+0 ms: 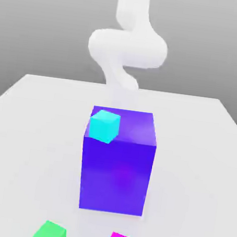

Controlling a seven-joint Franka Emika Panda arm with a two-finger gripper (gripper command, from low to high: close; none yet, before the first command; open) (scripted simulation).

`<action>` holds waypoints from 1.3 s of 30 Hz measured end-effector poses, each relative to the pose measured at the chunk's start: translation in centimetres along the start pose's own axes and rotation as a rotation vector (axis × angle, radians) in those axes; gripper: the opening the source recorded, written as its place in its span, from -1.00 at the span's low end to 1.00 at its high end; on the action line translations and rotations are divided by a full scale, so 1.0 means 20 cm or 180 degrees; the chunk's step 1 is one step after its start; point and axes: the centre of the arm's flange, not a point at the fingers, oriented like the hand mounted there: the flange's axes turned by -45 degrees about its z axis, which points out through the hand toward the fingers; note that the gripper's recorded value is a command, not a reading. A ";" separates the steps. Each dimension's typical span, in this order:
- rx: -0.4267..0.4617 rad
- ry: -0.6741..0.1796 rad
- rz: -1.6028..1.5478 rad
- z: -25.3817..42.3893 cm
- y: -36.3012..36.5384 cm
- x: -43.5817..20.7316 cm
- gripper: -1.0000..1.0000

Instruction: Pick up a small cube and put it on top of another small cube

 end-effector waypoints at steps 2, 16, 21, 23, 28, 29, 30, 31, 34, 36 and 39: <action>0.0205 -0.0348 0.0220 0.20 -0.04 -0.01 0.00; 0.0554 -0.2377 0.2015 1.37 -0.20 -0.29 0.00; 0.0243 -0.2928 0.2612 1.70 -0.27 -0.50 0.00; 0.0069 -0.3092 0.2857 1.82 -0.29 -0.59 0.00; -0.0440 -0.3343 0.3442 2.07 -0.30 -0.79 0.00; -0.0549 -0.3365 0.3552 2.11 -0.31 -0.83 0.00; -0.0658 -0.3376 0.3660 2.15 -0.31 -0.87 0.00; -0.0766 -0.3378 0.3766 2.19 -0.31 -0.90 0.00; -0.1083 -0.3325 0.4071 2.29 -0.30 -0.99 0.00; -0.1278 -0.3243 0.4262 2.34 -0.29 -1.04 0.00; -0.1531 -0.3056 0.4528 2.40 -0.29 -1.09 0.00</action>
